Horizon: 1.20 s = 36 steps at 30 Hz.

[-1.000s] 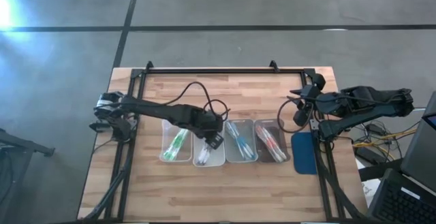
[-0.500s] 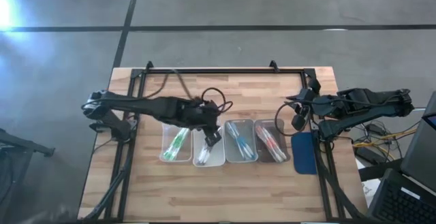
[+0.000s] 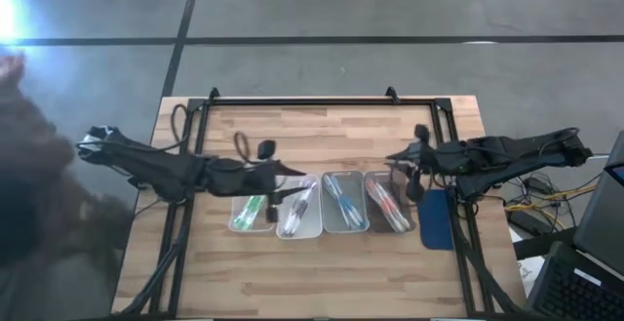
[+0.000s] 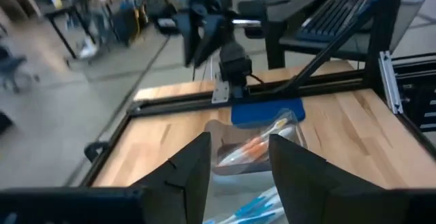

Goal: Pick & Place Toothbrushes
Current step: Return to Home Position

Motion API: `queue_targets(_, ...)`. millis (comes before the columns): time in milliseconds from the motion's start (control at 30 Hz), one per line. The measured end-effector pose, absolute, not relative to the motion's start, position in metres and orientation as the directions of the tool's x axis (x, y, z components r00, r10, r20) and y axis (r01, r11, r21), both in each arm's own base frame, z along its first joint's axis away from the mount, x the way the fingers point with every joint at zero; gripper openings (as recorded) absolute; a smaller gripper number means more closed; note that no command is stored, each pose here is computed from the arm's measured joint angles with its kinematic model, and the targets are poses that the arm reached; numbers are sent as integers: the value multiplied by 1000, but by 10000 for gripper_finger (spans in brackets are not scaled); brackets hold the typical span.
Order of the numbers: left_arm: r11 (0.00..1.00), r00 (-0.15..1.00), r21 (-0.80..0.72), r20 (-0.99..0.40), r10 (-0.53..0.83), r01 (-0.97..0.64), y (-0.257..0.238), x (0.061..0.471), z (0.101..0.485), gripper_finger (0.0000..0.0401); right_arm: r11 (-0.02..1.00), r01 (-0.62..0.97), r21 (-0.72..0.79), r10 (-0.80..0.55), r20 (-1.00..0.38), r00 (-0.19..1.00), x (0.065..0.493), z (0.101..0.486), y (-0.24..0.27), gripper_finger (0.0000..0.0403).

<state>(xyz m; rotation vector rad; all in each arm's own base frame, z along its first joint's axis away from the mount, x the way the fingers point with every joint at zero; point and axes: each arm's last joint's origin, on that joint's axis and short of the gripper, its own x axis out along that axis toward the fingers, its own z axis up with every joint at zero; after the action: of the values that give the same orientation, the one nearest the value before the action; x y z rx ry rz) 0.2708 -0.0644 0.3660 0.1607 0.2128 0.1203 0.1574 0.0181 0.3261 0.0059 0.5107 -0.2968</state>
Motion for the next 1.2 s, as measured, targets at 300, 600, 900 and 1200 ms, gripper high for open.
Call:
queue_targets(300,984,995,154,-29,94,-89,-51,195,306,120,981,190,-45,-194,-363,911,139,281,16,57)
queue_targets(600,983,993,148,73,95,-105,-36,148,265,94,981,191,16,-184,-200,962,99,248,9,44)
queue_targets(900,970,991,212,90,101,-118,-30,129,244,90,982,185,43,-180,-91,979,80,238,5,64)
queue_targets(1200,962,990,240,92,108,-127,-24,114,211,83,980,181,78,-180,-29,983,72,231,3,82)
